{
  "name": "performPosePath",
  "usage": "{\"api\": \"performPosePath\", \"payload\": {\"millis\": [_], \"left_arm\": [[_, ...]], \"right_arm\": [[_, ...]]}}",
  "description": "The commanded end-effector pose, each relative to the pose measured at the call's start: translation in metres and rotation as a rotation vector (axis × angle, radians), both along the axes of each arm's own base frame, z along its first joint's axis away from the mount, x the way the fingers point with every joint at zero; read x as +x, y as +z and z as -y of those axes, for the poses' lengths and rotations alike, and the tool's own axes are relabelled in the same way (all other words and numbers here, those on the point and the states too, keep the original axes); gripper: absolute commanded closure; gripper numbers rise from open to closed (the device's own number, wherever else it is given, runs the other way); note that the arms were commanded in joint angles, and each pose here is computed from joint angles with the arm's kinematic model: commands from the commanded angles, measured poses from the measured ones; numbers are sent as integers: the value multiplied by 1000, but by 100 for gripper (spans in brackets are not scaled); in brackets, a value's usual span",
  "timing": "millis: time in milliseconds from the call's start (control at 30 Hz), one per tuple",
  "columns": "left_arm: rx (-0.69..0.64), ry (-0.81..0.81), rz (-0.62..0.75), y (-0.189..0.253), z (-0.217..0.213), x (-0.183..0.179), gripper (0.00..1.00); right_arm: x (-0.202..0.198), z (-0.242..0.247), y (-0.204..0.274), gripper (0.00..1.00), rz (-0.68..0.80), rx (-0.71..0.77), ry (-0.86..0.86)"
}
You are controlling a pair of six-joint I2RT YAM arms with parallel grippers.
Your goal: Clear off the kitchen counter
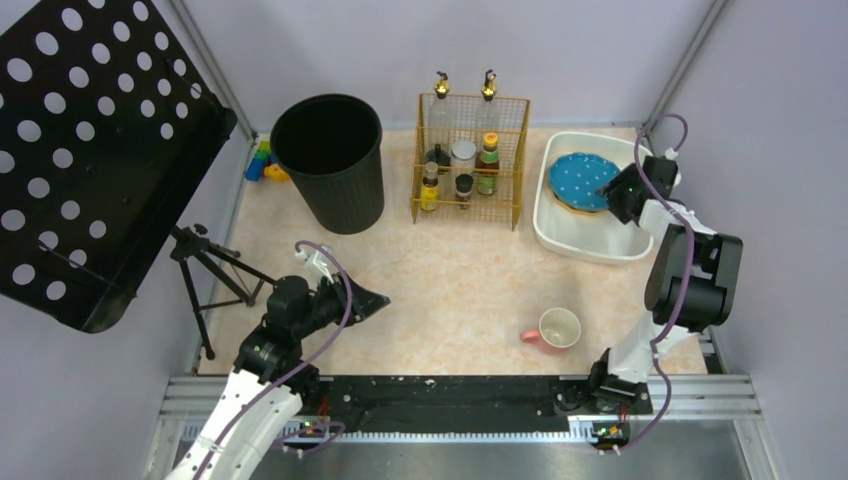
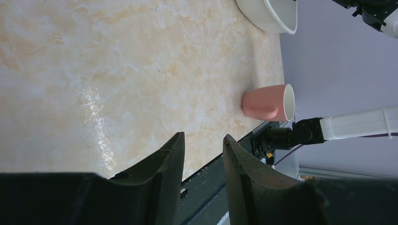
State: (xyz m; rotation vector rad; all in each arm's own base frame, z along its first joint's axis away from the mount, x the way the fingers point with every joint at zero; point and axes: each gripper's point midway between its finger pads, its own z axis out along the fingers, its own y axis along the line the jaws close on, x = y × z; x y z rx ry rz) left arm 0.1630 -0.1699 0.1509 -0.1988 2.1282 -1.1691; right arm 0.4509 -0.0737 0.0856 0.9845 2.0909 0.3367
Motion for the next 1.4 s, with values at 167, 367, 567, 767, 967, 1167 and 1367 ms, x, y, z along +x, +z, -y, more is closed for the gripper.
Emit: {"api": "performPosePath", "payload": {"millis": [167,367,567,767,967,1167,1367], "left_arm": [[3,13,52,14,-2,6,59],[8,19,42,11,-3,6,59],[-4,25,42,12,-1,9,59],[-2,10,41,13,1,10,59],[-2,7,52,15,1,10,58],[5,12,73,17,0,13,45],[-4,3,87,23,3,16,33]], "right_arm": [[30,9,11,44,94,11,-20],[39,10,11,45,108,18,-18],[18,0,14,45,104,16,-4],[-14,-14,41,45,100,-35,50],[-54,-35,86,38,151,-148,150],[-102,-64,118,33,187,-178,284],[-140,-93,129,33,189,-202,365]]}}
